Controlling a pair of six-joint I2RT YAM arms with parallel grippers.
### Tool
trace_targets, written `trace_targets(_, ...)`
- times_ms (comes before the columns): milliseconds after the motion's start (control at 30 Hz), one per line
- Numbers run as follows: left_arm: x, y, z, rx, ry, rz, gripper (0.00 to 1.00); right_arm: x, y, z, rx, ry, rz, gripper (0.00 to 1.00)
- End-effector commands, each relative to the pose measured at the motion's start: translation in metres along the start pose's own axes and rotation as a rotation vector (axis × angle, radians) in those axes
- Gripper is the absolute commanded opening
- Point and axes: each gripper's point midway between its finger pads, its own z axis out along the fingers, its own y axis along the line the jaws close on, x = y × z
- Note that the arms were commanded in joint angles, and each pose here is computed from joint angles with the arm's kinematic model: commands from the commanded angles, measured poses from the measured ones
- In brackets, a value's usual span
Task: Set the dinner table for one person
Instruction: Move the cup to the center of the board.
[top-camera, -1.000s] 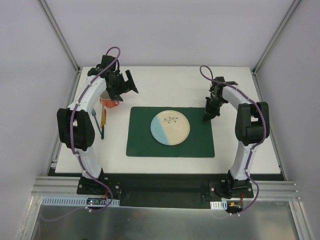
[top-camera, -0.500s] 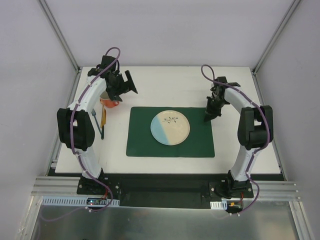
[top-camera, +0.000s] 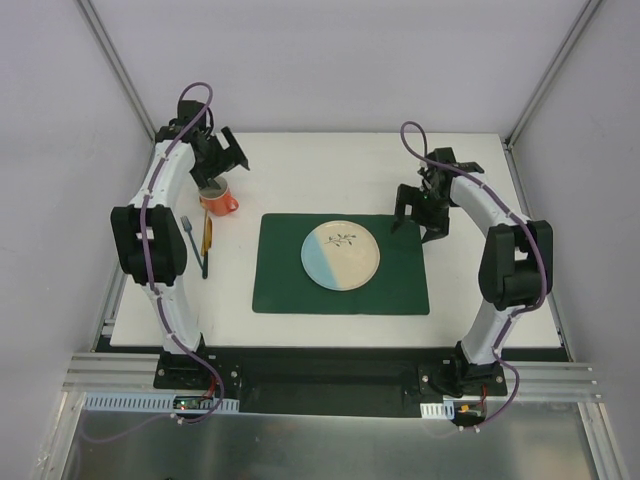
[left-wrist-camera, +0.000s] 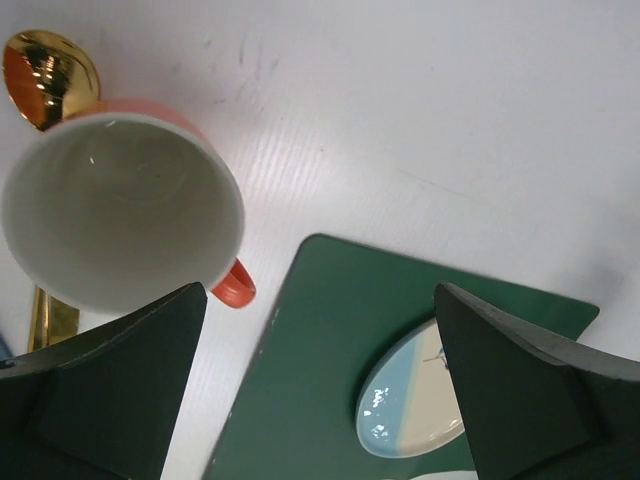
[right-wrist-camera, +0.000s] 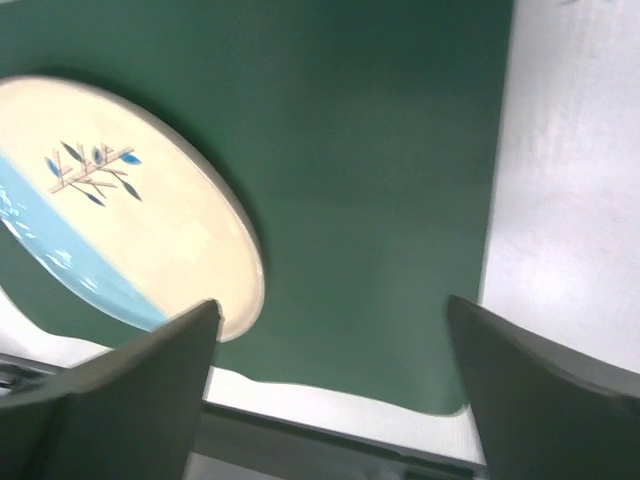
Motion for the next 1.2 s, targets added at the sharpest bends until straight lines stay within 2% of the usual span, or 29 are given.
trace_targets(0, -0.019, 0.002, 0.002, -0.011, -0.03, 0.0, 0.99, 0.003, 0.007, -0.023, -0.013, -0.02, -0.034, 0.96)
trace_targets(100, -0.026, 0.014, 0.009, -0.039, -0.031, -0.006, 0.99, 0.003, 0.007, -0.024, -0.004, -0.009, -0.041, 0.96)
trace_targets(300, -0.008, 0.027, 0.03, -0.072, 0.057, -0.004, 0.99, 0.0, 0.009, -0.022, -0.002, 0.014, -0.044, 0.96)
trace_targets(500, 0.006, 0.009, 0.035, 0.014, 0.128, -0.017, 0.99, 0.005, 0.015, -0.013, -0.007, 0.04, -0.051, 0.96)
trace_targets(567, 0.02, -0.012, 0.039, 0.036, 0.148, 0.041, 0.99, 0.006, 0.017, -0.009, -0.01, 0.042, -0.049, 0.96)
trace_targets(633, 0.021, -0.02, 0.04, 0.04, 0.142, 0.06, 0.99, 0.007, 0.019, -0.006, -0.015, 0.047, -0.048, 0.96)
trace_targets(867, 0.015, -0.01, 0.047, 0.0, 0.136, 0.025, 0.99, 0.007, 0.024, -0.009, -0.008, 0.026, -0.048, 0.96)
trace_targets(1167, -0.009, -0.007, 0.039, -0.004, 0.076, 0.02, 0.99, 0.014, 0.017, -0.008, 0.014, 0.037, -0.049, 0.96)
